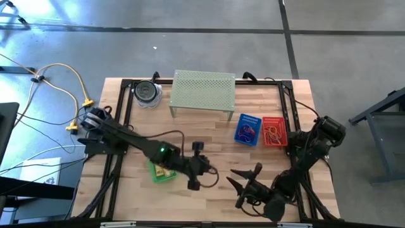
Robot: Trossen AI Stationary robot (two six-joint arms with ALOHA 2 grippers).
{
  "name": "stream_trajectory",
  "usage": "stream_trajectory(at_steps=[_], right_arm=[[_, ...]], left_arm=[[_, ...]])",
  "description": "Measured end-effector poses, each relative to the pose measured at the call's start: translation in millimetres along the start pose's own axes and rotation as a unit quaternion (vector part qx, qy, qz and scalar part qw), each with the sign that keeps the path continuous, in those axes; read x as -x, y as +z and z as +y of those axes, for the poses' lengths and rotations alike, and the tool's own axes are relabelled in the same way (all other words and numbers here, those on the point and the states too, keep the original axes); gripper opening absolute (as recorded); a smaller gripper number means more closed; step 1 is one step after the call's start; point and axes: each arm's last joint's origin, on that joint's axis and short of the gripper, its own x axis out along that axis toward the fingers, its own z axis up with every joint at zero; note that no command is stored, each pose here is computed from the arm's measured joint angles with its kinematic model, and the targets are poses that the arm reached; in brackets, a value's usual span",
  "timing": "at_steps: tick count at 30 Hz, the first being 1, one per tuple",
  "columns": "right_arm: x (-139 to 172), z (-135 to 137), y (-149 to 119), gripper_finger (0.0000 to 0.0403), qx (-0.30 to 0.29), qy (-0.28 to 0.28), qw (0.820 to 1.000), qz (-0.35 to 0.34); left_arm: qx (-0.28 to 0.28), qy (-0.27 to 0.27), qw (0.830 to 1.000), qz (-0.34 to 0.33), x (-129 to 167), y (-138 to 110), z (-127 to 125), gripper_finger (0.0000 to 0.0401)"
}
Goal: Pick & Place Office Desk Supplies
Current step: Put the orange rubber band into the red bin
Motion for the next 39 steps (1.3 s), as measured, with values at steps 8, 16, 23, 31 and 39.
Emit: stream_trajectory(at_steps=[8,16,23,31,39], right_arm=[[6.7,-5.2,-32.6,0.0142,-0.056,0.104,0.988,0.101],[-1.6,-14.0,-42.4,0.0142,-0.155,0.052,0.978,0.128],[-31.1,-24.0,-43.5,0.0142,-0.168,-0.007,0.978,0.126],[-63.3,-35.9,-47.8,0.0142,-0.138,-0.024,0.976,0.165],[-79.1,-36.2,-45.4,0.0142,-0.102,-0.023,0.982,0.157]], left_arm=[[-0.012,0.003,1.000,0.002,-19.0,-6.5,40.3,0.0000],[0.120,-0.010,0.987,-0.104,-43.7,-25.7,78.5,0.0000],[0.173,0.075,0.967,-0.169,-41.0,-28.5,63.3,0.0000],[0.130,0.165,0.962,-0.175,-32.0,-29.4,36.4,0.0000],[0.146,0.189,0.955,-0.174,-33.3,-32.3,41.6,0.0000]])
